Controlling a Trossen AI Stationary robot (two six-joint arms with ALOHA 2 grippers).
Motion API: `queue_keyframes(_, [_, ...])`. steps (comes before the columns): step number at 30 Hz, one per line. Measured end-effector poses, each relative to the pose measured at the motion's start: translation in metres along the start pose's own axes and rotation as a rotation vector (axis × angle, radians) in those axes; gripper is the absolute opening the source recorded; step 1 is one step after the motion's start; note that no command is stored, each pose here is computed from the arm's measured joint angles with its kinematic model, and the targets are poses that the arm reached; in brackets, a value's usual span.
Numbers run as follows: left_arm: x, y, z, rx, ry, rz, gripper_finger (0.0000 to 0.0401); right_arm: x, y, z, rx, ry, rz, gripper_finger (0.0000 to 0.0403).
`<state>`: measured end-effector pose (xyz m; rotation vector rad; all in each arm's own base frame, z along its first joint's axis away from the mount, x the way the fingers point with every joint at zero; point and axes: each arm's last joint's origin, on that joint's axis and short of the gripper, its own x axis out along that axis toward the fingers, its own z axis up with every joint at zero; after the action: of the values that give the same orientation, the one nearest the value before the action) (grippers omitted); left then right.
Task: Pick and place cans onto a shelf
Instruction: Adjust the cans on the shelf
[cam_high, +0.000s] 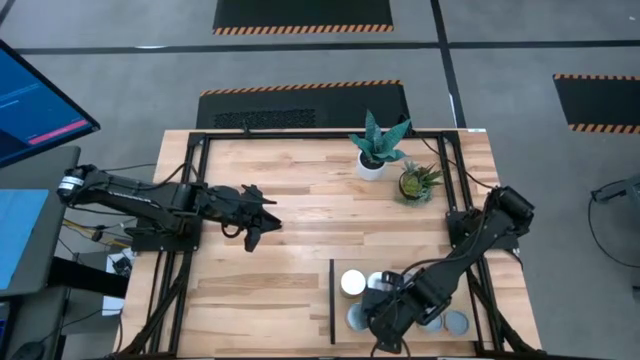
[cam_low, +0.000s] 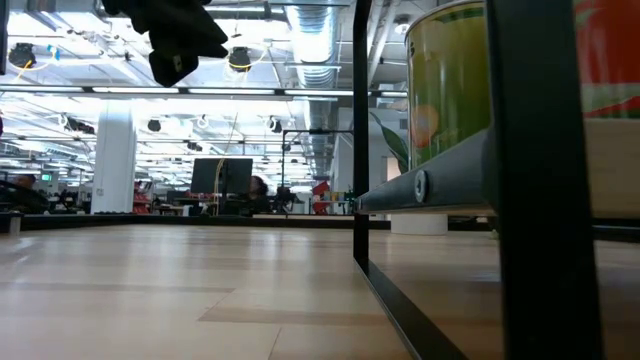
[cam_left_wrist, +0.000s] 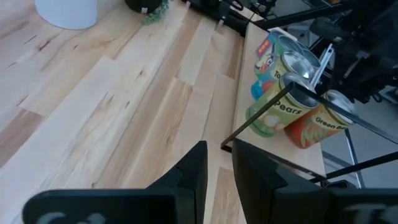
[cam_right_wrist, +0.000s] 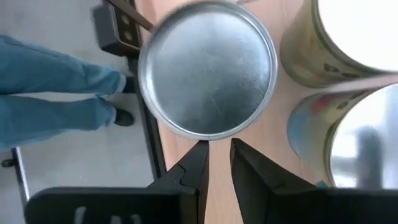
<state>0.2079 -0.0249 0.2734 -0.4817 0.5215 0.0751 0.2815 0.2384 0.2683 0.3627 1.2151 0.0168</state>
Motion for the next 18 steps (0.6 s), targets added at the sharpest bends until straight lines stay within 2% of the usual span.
queue_keyframes(18, [0.0, 0.0003, -0.0005, 0.001, 0.005, 0.003, 0.0061, -0.0012, 0.001, 0.003, 0.002, -0.023, 0.018, 0.0092])
